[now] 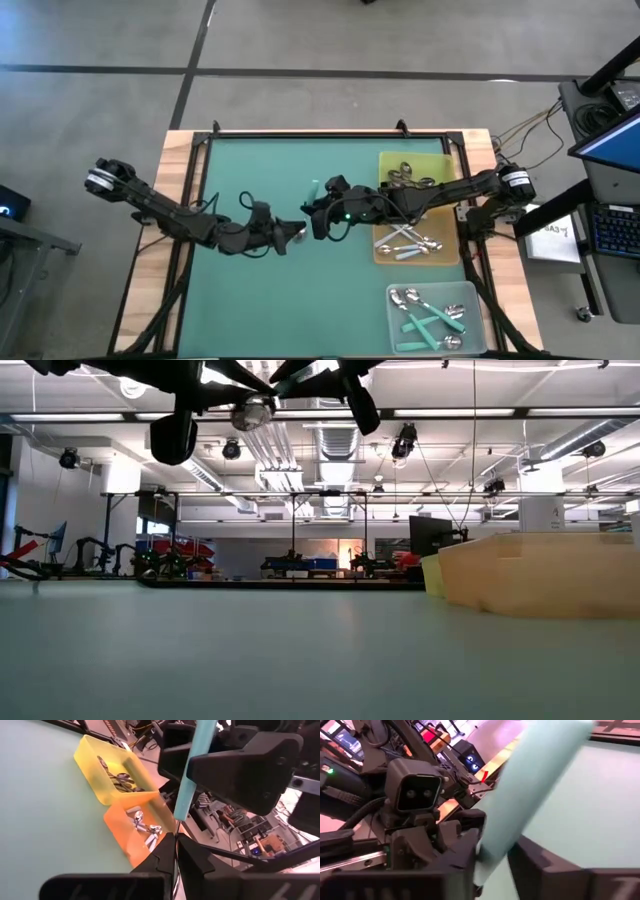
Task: Sort silverware by color (type)
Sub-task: Put the green spoon into the transparent bin
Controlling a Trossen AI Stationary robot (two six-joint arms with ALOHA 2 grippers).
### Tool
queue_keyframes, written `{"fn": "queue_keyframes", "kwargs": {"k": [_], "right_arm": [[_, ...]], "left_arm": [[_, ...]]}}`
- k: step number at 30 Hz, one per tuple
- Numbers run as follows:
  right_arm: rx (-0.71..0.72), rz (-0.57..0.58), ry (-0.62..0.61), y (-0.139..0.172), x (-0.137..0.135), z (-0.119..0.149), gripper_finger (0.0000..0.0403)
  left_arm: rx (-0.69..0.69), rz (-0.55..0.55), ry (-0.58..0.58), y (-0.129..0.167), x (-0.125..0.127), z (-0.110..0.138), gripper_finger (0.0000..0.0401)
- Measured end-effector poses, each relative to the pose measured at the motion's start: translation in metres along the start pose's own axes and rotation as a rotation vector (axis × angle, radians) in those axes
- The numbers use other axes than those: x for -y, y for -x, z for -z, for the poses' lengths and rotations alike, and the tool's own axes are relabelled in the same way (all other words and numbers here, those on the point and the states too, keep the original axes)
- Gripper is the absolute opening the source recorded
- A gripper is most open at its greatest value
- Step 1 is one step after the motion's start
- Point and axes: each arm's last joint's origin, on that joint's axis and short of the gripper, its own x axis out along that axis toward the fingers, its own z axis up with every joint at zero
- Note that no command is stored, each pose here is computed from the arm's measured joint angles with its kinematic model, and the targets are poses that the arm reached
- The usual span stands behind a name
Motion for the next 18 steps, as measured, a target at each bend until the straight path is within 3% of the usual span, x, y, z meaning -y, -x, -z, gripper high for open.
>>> {"fn": "queue_keyframes", "kwargs": {"k": [3,11,15,18], "right_arm": [[0.004,-0.012,-0.010,0.000,-0.001,-0.001,0.0034],[-0.096,0.030,0.021,0.004,0.008,0.001,0.0031],[-0.253,0.142,0.032,0.025,0.015,-0.003,0.0031],[-0.394,0.164,0.016,0.047,0.011,-0.011,0.0031]], "left_arm": [[0.001,-0.002,-0.002,0.000,0.000,0.000,0.0000],[-0.041,0.037,0.008,0.001,0.003,0.000,0.0018],[-0.098,0.070,-0.023,0.001,0.003,0.001,0.0044],[-0.139,0.101,-0.050,0.002,0.004,0.002,0.0061]]}}
